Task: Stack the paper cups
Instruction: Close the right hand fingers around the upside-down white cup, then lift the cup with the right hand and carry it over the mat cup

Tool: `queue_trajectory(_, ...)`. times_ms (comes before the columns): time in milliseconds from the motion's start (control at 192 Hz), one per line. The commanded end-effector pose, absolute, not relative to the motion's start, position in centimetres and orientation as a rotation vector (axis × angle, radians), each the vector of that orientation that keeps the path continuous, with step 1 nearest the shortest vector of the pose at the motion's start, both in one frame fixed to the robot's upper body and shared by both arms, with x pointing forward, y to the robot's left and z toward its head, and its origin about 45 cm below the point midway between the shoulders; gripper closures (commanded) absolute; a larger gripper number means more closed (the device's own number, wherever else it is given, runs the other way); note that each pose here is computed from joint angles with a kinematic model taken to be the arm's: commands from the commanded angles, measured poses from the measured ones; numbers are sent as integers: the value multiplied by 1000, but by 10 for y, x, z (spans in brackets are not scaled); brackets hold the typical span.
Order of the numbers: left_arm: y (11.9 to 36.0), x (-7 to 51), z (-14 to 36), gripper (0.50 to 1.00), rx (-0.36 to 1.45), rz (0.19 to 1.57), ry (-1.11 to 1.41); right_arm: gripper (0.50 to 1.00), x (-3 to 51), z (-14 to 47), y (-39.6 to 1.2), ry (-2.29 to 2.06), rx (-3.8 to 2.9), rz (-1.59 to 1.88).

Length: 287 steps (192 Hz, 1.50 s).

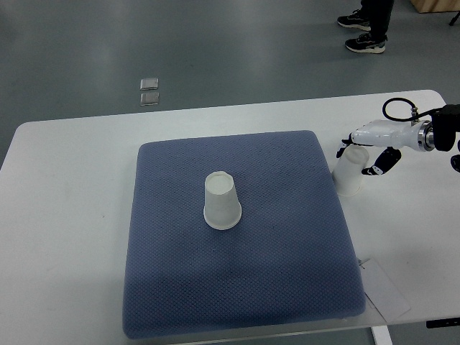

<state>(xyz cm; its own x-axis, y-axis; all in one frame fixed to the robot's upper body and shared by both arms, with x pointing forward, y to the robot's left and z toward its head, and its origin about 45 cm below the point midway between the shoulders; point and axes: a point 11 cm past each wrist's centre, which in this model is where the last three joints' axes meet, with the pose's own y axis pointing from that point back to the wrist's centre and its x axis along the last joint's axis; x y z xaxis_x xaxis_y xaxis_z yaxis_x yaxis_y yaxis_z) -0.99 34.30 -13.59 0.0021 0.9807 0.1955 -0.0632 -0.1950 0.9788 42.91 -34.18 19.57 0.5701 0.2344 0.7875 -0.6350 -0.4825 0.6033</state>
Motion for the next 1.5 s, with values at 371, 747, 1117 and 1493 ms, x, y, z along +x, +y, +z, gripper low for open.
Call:
queue_trajectory(371,343,-10,-136,500,1308,1375,1057,1000,448,243,-350,-383,1739,1154)
queue_trajectory(747,343,-10,-136,500,1308,1375,1057,1000,469,399,-245,-307,1783,1497)
queue_trajectory(1117,343,-10,-136,500,1308,1375,1057,1000,409,426,-98,50,1962,1722)
queue_trajectory(1493,343,-10,-136,500,1308,1375,1057,1000,388,412,-49,207,2040,1698)
